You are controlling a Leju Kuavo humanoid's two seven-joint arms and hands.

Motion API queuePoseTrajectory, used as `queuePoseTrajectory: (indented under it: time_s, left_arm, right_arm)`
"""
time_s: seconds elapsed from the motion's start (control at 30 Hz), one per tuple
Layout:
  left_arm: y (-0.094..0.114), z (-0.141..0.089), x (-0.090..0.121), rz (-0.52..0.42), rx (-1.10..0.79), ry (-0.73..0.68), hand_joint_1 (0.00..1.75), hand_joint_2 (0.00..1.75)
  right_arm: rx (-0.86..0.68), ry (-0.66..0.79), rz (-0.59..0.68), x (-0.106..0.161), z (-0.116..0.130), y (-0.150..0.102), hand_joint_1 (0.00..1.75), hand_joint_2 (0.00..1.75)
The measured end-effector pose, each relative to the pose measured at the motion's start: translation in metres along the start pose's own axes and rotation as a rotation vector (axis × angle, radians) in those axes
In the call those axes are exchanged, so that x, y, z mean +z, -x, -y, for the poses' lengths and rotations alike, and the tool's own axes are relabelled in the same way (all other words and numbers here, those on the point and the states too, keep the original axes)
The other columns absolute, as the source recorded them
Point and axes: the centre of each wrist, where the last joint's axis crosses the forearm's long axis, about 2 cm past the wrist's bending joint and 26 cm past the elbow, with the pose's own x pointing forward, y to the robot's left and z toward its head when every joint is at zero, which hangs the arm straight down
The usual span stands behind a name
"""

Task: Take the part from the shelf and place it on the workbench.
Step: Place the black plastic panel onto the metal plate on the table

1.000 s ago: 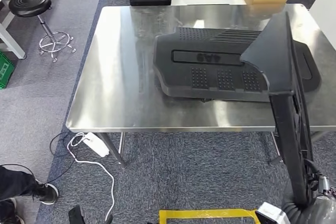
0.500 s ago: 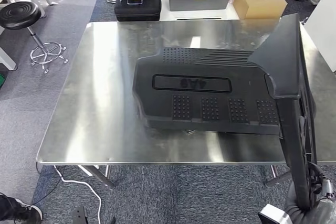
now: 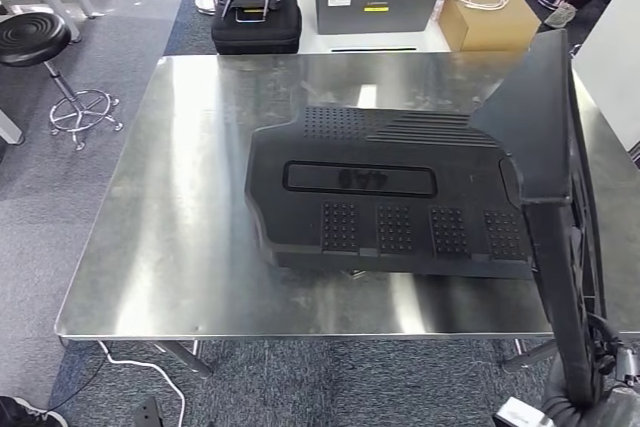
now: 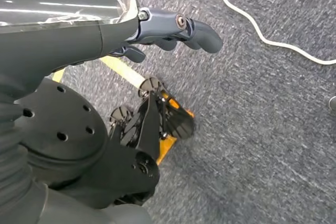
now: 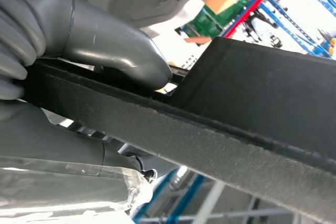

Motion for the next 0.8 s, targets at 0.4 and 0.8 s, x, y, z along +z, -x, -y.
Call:
queuePoseTrajectory:
  time_s: [0.4,0.8]
  left_arm:
    - [-0.0004,0.0021,0.0005,-0.009,-0.003,-0.003,0.0,1.75]
    - [-0.0017,0.0041,0.0003,-0.006,-0.002,0.019,0.0,1.75]
  right_arm:
    - [0.018,-0.003,-0.003,-0.0013,0.0,0.0012,1.75,1.75]
    - [0.05,-0.005,0.027,-0.0065,0.0006,0.0047,1.75,1.75]
